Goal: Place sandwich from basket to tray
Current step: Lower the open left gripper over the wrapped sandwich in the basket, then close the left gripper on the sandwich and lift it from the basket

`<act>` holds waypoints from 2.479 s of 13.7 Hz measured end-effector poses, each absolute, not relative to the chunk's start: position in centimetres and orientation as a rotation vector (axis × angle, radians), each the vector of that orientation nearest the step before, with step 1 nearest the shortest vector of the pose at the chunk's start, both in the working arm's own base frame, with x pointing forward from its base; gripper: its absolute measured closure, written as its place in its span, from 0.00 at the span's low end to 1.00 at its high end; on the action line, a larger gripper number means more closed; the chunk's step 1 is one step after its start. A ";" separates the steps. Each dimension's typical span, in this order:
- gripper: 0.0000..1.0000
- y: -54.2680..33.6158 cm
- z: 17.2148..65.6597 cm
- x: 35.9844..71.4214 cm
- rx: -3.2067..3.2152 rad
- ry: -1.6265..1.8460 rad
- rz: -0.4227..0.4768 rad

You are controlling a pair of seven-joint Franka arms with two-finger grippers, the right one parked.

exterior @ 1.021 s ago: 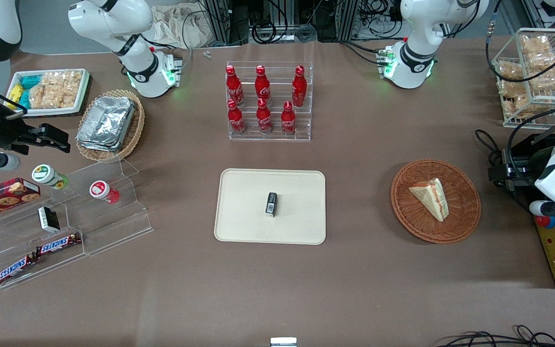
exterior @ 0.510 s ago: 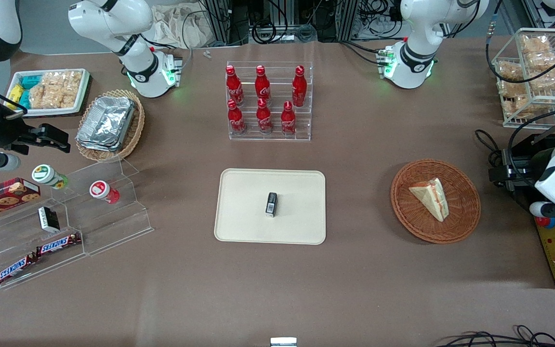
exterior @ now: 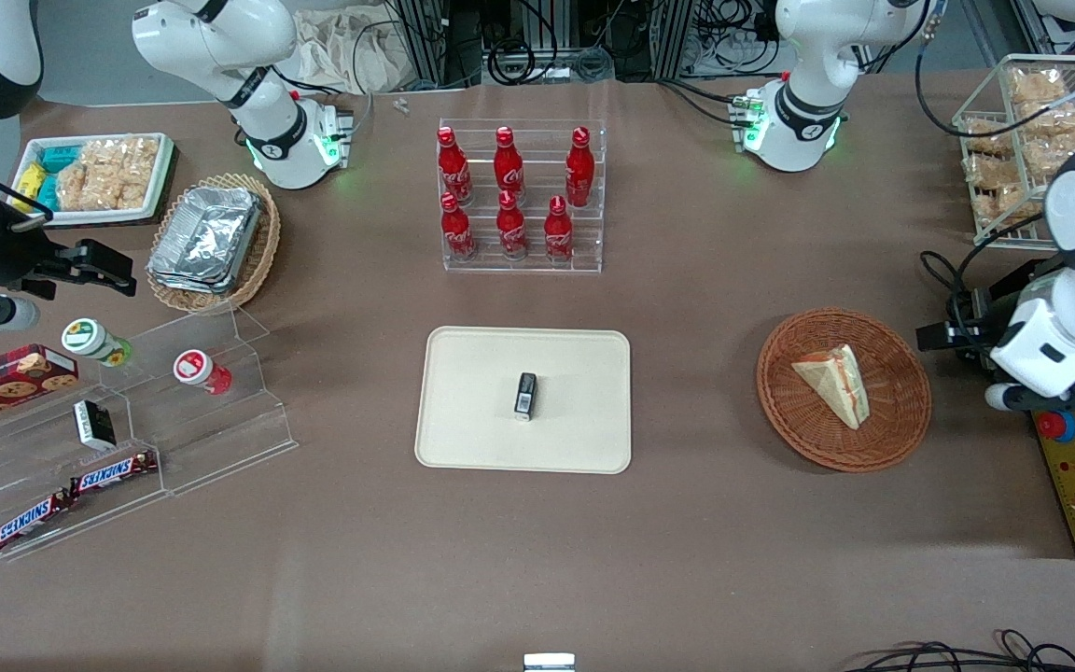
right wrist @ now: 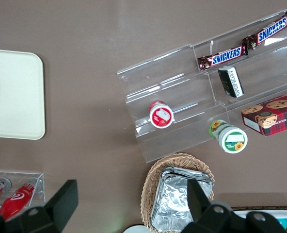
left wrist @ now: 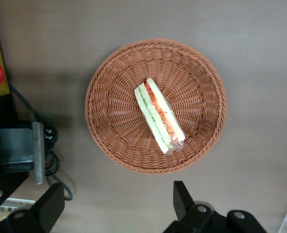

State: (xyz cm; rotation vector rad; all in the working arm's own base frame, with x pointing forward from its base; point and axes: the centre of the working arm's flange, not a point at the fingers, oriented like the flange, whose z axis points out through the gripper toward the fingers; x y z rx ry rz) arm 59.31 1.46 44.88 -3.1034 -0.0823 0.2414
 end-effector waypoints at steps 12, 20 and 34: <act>0.00 0.1 29.8 57.9 -3.140 -0.545 0.134; 0.02 -2.3 25.3 58.2 -3.102 -0.674 0.160; 0.80 -3.9 40.9 61.4 -3.032 -0.741 0.430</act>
